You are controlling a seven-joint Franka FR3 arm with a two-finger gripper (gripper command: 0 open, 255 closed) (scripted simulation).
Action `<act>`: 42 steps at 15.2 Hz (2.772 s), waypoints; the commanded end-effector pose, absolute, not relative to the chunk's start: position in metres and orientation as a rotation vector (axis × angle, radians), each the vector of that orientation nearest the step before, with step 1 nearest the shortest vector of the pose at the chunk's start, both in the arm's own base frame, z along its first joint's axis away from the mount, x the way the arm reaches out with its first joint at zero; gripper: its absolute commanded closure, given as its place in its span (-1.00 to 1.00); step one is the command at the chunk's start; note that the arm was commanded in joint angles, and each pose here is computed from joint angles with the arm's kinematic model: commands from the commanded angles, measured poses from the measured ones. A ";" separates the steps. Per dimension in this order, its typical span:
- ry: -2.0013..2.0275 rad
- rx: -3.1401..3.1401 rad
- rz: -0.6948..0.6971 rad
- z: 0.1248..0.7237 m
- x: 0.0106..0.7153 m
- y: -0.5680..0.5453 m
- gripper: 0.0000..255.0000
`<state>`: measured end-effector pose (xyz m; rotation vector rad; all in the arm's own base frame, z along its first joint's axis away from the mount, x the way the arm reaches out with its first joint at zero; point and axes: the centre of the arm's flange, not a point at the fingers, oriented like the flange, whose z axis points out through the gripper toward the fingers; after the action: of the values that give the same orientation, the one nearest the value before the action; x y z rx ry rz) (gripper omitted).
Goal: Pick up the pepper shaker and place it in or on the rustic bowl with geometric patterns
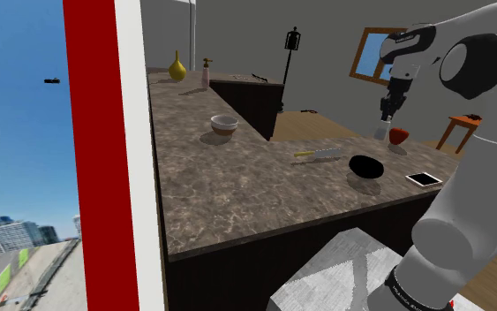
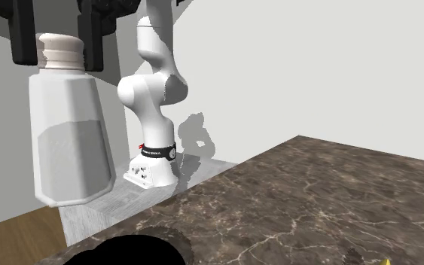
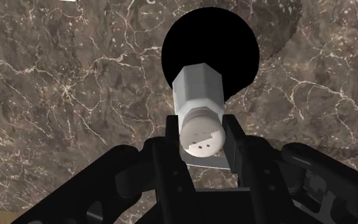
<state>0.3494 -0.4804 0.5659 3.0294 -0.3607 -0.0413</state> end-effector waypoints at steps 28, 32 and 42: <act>-0.359 3.029 -0.041 0.467 0.348 -0.483 -1.00; -0.359 3.029 -0.041 0.467 0.348 -0.483 -1.00; -0.359 3.029 -0.041 0.517 0.350 -0.478 -1.00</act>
<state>0.3499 -0.4783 0.5165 3.0292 -0.3594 -0.0408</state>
